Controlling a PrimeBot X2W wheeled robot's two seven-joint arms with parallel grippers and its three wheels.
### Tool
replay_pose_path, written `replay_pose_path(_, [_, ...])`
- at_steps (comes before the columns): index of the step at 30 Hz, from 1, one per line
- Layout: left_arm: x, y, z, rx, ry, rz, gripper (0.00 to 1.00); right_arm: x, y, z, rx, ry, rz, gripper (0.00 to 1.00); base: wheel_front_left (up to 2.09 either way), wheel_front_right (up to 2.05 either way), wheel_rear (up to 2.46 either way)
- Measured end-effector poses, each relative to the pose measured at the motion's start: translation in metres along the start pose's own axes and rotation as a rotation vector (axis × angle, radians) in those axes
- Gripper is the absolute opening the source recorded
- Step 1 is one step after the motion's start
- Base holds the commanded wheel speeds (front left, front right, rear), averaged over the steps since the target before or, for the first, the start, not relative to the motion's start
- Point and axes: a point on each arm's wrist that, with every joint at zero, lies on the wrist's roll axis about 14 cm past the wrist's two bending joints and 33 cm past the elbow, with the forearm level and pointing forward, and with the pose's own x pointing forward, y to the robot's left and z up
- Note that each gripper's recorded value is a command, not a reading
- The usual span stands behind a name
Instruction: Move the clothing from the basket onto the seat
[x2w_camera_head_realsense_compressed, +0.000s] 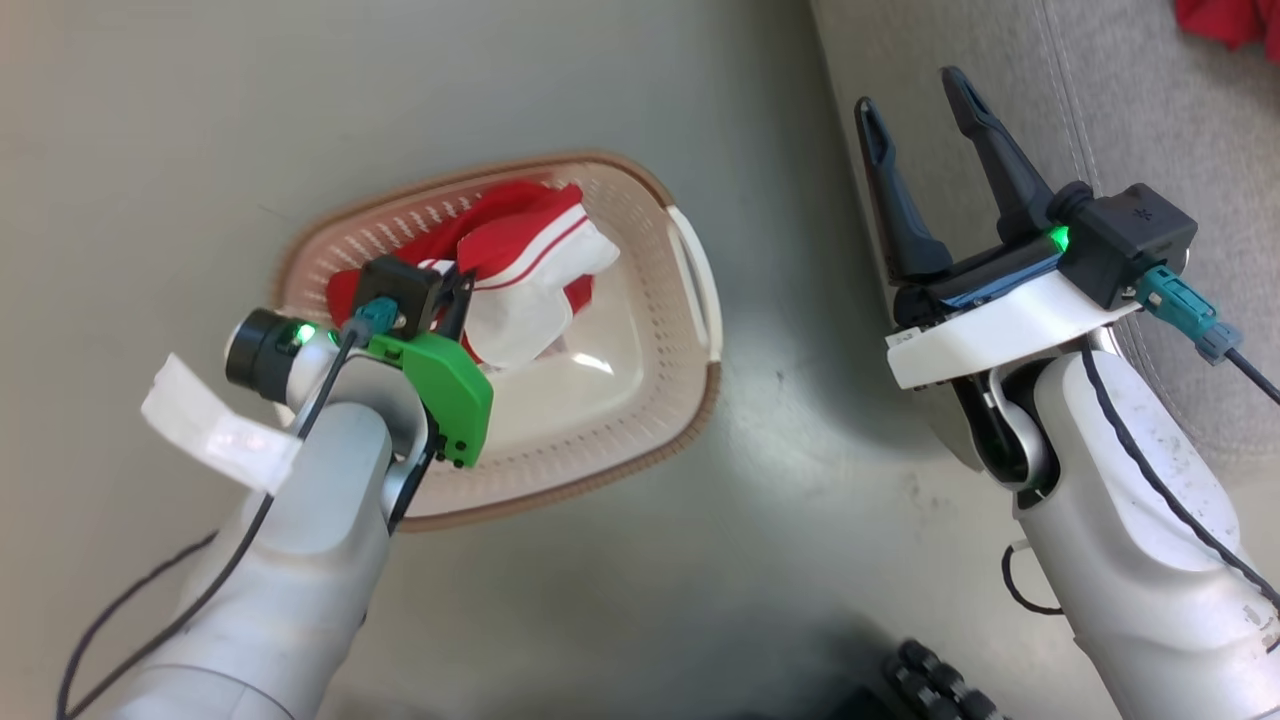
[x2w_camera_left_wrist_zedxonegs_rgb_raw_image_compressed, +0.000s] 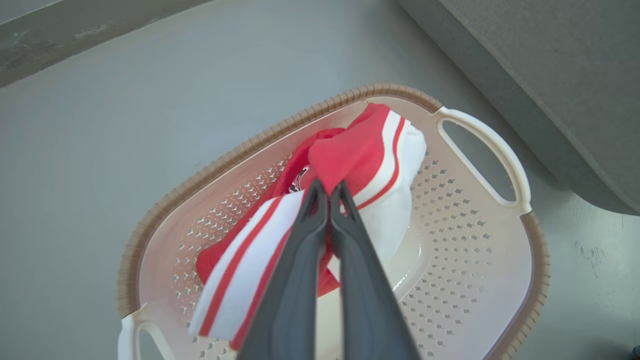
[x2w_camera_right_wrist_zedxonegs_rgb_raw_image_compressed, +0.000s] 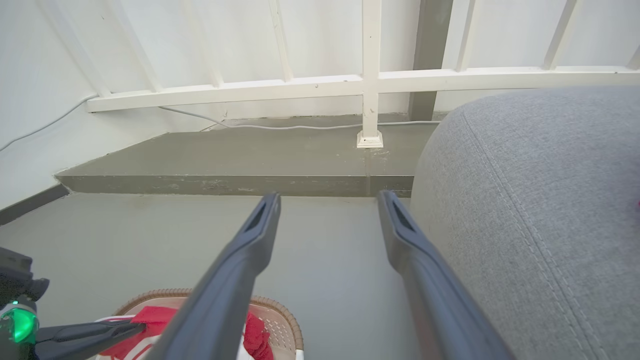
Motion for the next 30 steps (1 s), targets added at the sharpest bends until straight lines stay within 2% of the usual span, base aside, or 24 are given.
replay_pose_path(16, [-0.070, 0.009, 0.091, -0.054, -0.279, 0.126, 0.00, -0.024, 0.027, 0.040, 0.001, -0.070, 0.050, 1.00, 0.00, 0.00, 0.00])
replay_pose_path(30, [-0.135, -0.023, 0.172, -0.024, -0.545, 0.135, 0.00, -0.069, 0.032, 0.072, 0.018, -0.137, 0.013, 1.00, 0.00, 0.00, 0.00])
